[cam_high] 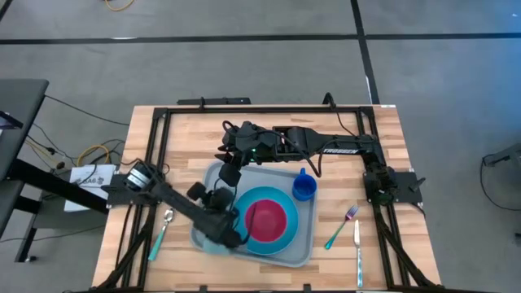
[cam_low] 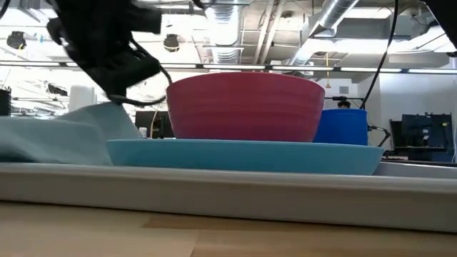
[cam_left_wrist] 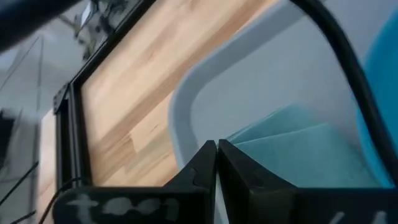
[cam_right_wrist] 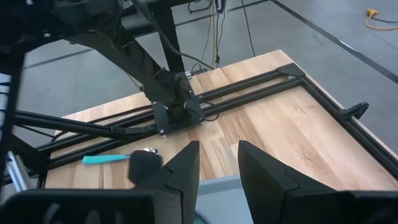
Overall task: Set up tray
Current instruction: Adjust the green napkin on the gray tray
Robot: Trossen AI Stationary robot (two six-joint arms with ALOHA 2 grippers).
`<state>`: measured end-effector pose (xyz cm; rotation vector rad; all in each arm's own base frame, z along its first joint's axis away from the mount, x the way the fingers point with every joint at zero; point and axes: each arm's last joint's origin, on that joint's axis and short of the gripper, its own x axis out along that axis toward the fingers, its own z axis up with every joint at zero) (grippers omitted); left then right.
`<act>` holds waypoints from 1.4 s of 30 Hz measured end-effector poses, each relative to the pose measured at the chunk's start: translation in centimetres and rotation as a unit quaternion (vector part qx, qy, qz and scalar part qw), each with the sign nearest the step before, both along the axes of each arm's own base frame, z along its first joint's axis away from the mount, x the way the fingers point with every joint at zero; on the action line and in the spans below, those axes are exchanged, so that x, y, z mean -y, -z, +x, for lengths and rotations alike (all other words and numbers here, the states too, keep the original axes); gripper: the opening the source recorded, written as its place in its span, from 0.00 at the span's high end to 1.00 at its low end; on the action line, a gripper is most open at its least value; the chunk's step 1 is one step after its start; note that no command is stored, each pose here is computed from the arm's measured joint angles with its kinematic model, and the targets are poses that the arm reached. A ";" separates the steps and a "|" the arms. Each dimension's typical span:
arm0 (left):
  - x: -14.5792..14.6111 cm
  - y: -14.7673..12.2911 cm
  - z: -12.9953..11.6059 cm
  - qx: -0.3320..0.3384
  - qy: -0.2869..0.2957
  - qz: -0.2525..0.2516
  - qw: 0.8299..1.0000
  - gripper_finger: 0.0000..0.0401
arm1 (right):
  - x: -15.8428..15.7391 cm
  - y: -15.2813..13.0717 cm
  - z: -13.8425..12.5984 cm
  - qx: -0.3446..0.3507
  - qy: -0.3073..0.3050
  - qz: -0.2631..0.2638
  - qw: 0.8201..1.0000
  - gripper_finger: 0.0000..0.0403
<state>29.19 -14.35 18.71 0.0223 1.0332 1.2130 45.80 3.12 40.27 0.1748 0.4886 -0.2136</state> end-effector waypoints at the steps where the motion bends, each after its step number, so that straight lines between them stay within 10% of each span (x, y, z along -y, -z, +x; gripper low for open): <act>1: -0.5 0.0 0.2 -0.008 -0.009 -0.006 1.000 1.00 | 0.0 0.0 0.0 0.000 0.000 0.000 1.000 0.75; 26: -4.7 1.4 0.7 -0.115 -0.053 -0.042 0.991 0.88 | 0.0 0.0 0.0 0.000 0.000 0.000 1.000 0.75; 42: 8.0 -3.1 -4.0 0.033 0.037 -0.134 0.990 0.88 | 0.0 -0.1 0.0 0.003 0.000 0.000 1.000 0.75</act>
